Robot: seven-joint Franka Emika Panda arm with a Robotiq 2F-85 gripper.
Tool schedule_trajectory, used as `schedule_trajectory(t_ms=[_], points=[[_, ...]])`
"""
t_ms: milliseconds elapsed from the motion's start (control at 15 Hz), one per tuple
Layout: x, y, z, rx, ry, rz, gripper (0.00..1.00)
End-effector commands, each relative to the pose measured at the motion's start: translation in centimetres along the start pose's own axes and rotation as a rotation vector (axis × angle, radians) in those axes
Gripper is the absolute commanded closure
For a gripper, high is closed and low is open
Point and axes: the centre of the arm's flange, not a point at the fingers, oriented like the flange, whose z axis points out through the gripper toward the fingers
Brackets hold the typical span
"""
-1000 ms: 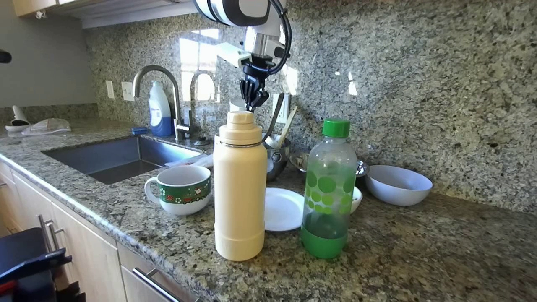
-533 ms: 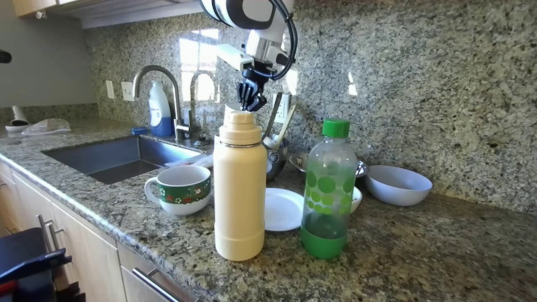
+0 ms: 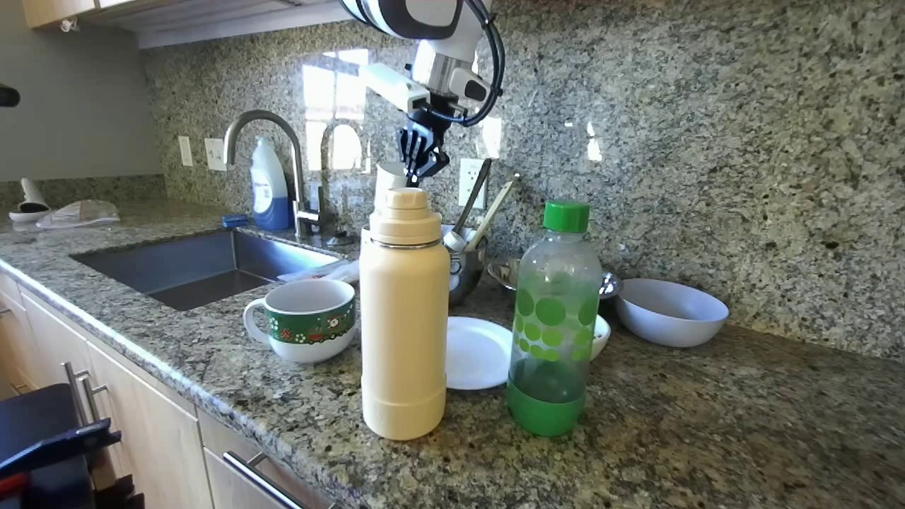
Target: Pour the contents of the cup in the small white bowl
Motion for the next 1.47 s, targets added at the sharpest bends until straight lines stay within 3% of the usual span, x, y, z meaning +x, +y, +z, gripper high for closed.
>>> schedule_trajectory(t_ms=[0,533,1067,1400], points=[[-1.0,-1.4,-1.8,0.036,0.029,-0.057,0.99],[-2.8,-2.0,2.2,0.105,-0.070,-0.085,0.99],[-4.6,0.8,8.3,0.057,-0.213,-0.014,0.99],[-6.2,0.7,11.0,-0.016,-0.261,-0.004,0.99]])
